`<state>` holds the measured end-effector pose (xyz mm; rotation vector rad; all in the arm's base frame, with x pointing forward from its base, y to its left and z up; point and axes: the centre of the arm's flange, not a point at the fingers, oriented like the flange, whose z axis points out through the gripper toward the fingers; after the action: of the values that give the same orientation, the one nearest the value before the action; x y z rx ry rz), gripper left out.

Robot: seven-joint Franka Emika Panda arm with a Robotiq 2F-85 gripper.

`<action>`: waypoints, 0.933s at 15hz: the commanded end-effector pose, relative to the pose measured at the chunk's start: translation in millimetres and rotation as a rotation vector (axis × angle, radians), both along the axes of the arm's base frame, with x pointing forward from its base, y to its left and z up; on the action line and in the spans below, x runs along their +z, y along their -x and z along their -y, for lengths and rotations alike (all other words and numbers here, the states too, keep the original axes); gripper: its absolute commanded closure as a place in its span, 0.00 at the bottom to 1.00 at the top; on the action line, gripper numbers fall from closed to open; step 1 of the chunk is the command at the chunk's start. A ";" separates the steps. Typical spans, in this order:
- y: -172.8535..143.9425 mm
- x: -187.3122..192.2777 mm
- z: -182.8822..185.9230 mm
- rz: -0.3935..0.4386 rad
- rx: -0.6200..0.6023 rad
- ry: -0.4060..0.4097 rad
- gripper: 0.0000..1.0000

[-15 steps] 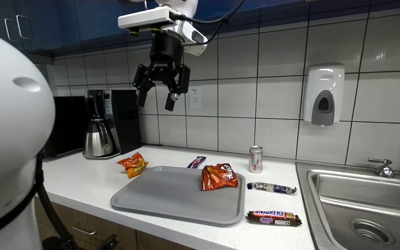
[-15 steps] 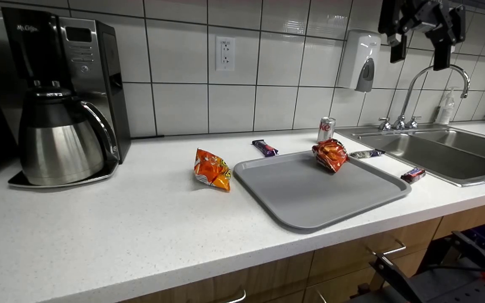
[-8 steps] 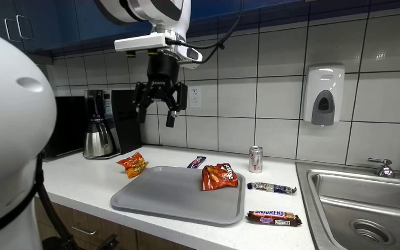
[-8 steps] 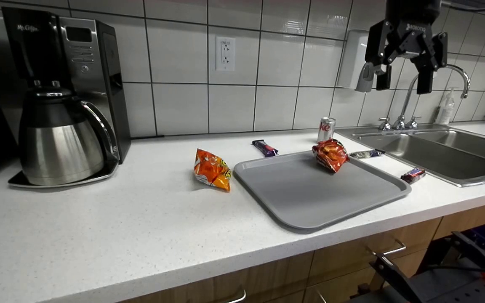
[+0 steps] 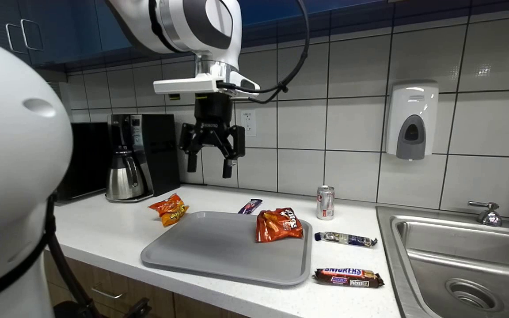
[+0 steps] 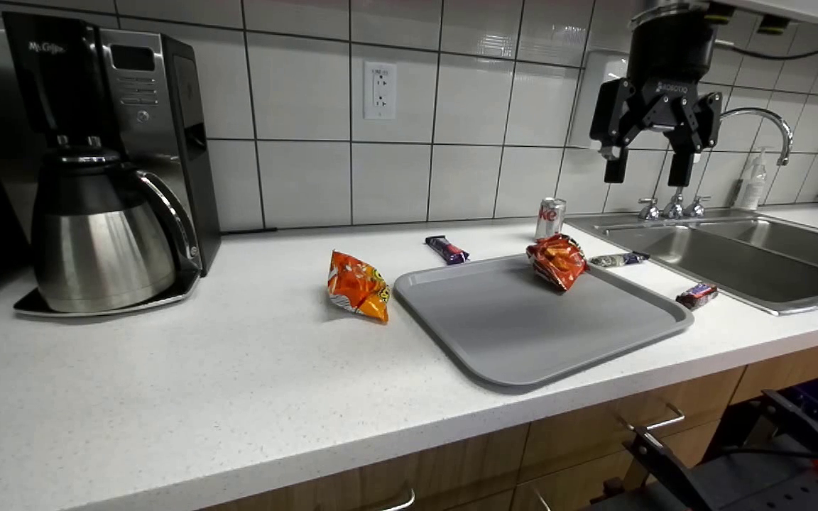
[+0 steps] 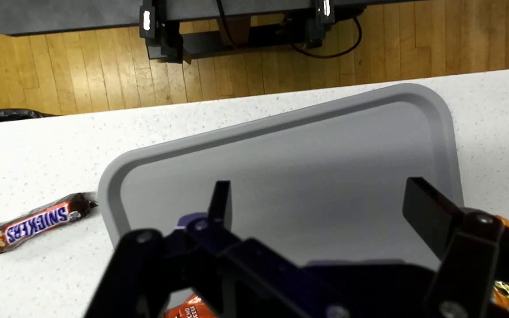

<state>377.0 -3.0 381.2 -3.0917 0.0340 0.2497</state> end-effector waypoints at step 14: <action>-76.6 -70.4 -11.5 0.058 -0.017 0.037 0.00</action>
<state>425.1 3.2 319.2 -3.1188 0.0299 0.1646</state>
